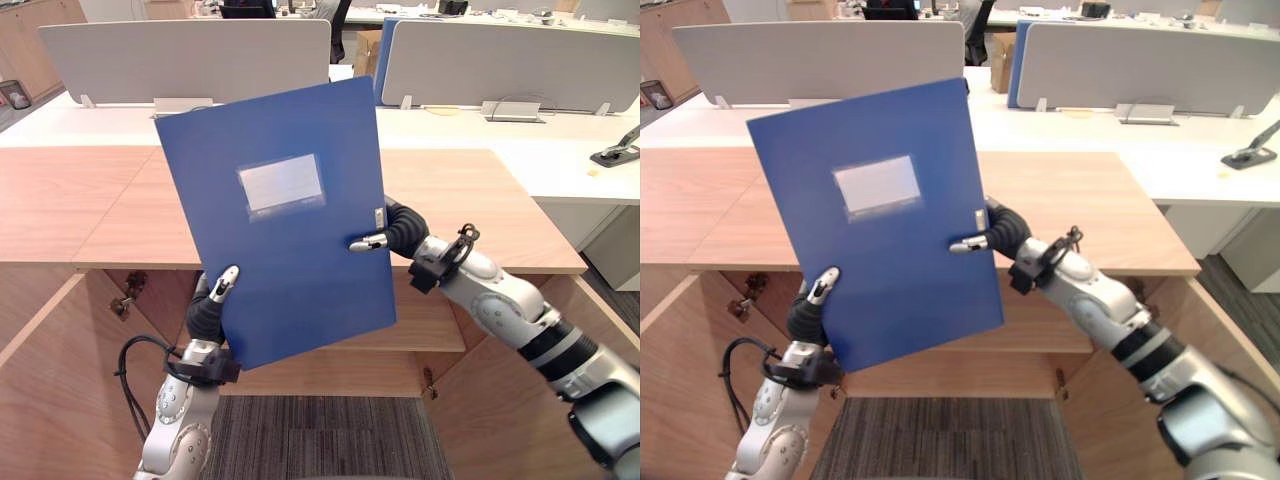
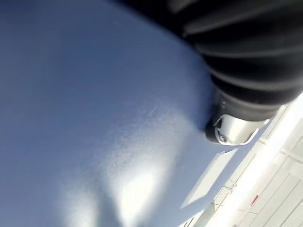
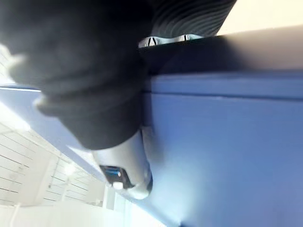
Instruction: Walk over to the cabinet, pick up the folder, carry it to the office cabinet, place the folder inside the office cabinet, then close the office cabinet door
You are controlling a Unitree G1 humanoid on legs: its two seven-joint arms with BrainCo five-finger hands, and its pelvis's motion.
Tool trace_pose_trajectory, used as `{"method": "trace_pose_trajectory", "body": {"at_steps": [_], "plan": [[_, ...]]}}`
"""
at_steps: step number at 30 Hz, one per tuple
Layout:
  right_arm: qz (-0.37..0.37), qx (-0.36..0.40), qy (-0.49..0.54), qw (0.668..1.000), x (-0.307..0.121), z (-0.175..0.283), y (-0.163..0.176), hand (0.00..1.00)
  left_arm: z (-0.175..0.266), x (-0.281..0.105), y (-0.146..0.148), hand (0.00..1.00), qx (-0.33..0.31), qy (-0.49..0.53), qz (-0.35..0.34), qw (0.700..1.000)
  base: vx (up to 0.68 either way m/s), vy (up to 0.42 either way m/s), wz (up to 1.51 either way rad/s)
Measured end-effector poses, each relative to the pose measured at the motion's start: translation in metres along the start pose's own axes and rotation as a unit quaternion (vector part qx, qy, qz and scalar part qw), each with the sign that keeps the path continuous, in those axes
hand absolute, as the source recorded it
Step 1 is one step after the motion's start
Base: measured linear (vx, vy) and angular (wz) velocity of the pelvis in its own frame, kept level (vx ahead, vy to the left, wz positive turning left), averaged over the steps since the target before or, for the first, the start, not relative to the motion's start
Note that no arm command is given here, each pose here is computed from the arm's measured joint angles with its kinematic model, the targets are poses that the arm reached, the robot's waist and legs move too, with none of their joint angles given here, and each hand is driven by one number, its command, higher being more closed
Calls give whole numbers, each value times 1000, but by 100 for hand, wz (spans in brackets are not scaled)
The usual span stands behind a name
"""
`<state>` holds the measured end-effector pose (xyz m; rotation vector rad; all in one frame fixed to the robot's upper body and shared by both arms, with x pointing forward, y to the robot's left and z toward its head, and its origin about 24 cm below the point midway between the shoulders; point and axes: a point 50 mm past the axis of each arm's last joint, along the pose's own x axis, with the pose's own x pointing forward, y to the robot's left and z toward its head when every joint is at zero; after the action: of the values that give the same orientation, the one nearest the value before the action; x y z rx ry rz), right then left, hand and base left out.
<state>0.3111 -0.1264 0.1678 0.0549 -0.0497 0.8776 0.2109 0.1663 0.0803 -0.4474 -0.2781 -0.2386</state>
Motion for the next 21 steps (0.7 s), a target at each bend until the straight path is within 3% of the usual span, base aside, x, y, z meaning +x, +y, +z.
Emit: {"method": "trace_pose_trajectory", "body": {"at_steps": [1,2,6,11,16,21], "plan": [[7,-18,15,1000,-3,2,-2,100,-1,0,-2,100,0,2,-6,1000,-33,4,3],[12,-35,28,999,-7,6,-5,100,-3,-1,-4,0,0,6,-13,1000,-34,4,3],[2,-75,29,997,-15,17,-11,100,-12,-5,-14,0,8,42,-55,998,-24,-2,4],[25,-205,-23,978,-14,48,2,100,-39,-22,-24,0,-7,151,-133,979,0,0,0],[43,-252,-33,966,-8,39,14,100,-61,-36,-19,0,-55,229,-152,960,0,0,0],[68,-316,-55,945,0,28,38,100,-83,-55,-8,0,-61,307,-153,937,-19,4,-5]]}}
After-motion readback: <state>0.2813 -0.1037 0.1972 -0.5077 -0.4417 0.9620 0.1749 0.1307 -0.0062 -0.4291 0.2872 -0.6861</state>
